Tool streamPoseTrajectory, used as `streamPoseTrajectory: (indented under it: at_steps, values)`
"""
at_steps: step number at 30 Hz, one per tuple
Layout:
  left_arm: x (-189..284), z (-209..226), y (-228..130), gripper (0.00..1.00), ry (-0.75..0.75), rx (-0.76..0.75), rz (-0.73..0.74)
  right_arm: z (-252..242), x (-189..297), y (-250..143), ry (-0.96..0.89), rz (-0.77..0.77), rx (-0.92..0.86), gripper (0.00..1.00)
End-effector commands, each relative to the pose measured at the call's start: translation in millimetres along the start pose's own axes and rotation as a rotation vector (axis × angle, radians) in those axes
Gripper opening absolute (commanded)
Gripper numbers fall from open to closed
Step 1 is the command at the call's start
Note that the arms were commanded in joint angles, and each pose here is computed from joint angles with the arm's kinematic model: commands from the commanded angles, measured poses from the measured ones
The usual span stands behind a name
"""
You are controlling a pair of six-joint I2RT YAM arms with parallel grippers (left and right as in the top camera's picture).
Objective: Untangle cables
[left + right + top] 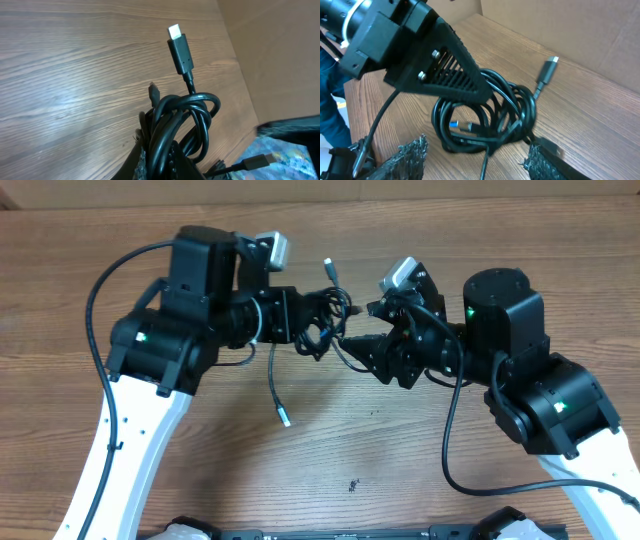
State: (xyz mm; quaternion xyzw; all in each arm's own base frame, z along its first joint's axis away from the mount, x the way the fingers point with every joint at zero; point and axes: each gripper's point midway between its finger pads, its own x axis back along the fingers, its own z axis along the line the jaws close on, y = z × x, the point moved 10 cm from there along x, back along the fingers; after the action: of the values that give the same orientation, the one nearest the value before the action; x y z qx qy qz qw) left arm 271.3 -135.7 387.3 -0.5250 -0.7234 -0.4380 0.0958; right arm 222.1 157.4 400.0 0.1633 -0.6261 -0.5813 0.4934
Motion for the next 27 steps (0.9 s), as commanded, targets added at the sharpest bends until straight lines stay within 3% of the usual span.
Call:
streamPoseTrajectory:
  at_steps: [1, 7, 10, 13, 27]
  values:
    - [3.4, -16.8, 2.2, 0.04, -0.047, -0.012, -0.026, -3.5, -5.6, -1.6, -0.024, 0.018, -0.021, 0.63]
    - [-0.1, -26.5, 1.0, 0.04, -0.076, -0.026, -0.029, -10.8, -13.6, -6.3, -0.068, 0.055, -0.038, 0.57]
    - [0.0, -27.0, 2.0, 0.04, -0.08, -0.02, -0.035, -16.9, -19.0, -10.1, -0.114, 0.082, -0.08, 0.43]
    - [0.0, -27.0, 2.5, 0.04, -0.078, -0.021, -0.039, -19.5, -20.0, -10.6, -0.143, 0.086, -0.1, 0.34]
    - [0.0, -36.0, 2.8, 0.04, -0.156, -0.013, -0.028, -25.2, -21.6, -11.8, -0.206, 0.095, -0.1, 0.3]
